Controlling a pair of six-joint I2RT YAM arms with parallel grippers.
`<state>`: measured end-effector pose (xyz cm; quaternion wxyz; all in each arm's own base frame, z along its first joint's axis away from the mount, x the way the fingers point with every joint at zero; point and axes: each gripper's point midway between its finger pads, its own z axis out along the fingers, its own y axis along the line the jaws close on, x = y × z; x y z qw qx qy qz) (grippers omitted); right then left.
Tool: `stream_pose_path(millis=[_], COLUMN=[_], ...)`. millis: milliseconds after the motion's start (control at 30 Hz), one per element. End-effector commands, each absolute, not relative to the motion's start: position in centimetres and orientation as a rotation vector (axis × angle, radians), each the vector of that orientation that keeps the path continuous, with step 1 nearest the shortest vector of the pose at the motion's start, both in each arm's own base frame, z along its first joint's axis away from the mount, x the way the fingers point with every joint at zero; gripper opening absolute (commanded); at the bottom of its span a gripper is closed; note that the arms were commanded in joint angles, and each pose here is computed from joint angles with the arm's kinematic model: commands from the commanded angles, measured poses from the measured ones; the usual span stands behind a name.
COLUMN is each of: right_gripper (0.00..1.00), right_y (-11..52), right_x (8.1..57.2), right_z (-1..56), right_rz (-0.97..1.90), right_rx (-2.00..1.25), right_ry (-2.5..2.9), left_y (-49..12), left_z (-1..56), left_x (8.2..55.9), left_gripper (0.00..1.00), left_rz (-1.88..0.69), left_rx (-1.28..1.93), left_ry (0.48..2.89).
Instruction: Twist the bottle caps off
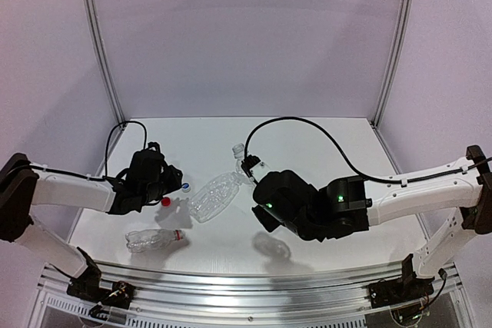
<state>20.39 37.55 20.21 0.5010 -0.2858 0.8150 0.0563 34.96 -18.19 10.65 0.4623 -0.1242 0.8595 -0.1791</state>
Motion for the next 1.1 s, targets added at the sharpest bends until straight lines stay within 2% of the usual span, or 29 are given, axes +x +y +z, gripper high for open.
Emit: stream_pose_path(millis=[0, 433, 733, 900, 1067], right_gripper=[0.0, 0.0, 0.0, 0.0, 0.0], right_y=[36.9, 37.1, 36.9, 36.3, 34.9], right_x=[21.0, 21.2, 21.5, 22.8, 25.6], right_z=[19.8, 19.3, 19.6, 20.2, 20.6], right_rz=[0.106, 0.103, 0.145, 0.22, 0.181], right_rx=[-0.665, -0.669, -0.64, -0.547, -0.389], right_ry=[1.976, 1.984, 1.971, 1.867, 1.812], left_y=[-17.6, -17.2, -17.2, -16.3, -15.1], left_z=[10.5, 10.6, 11.8, 15.4, 19.5], left_x=[35.5, 35.4, 34.8, 33.2, 31.4], left_gripper=[0.29, 0.47, 0.52, 0.67, 0.79], left_rz=[-0.41, -0.403, -0.434, -0.463, -0.487], left_rx=[-0.316, -0.32, -0.295, -0.248, -0.224], left_ry=[2.087, 2.069, 2.043, 1.956, 1.85])
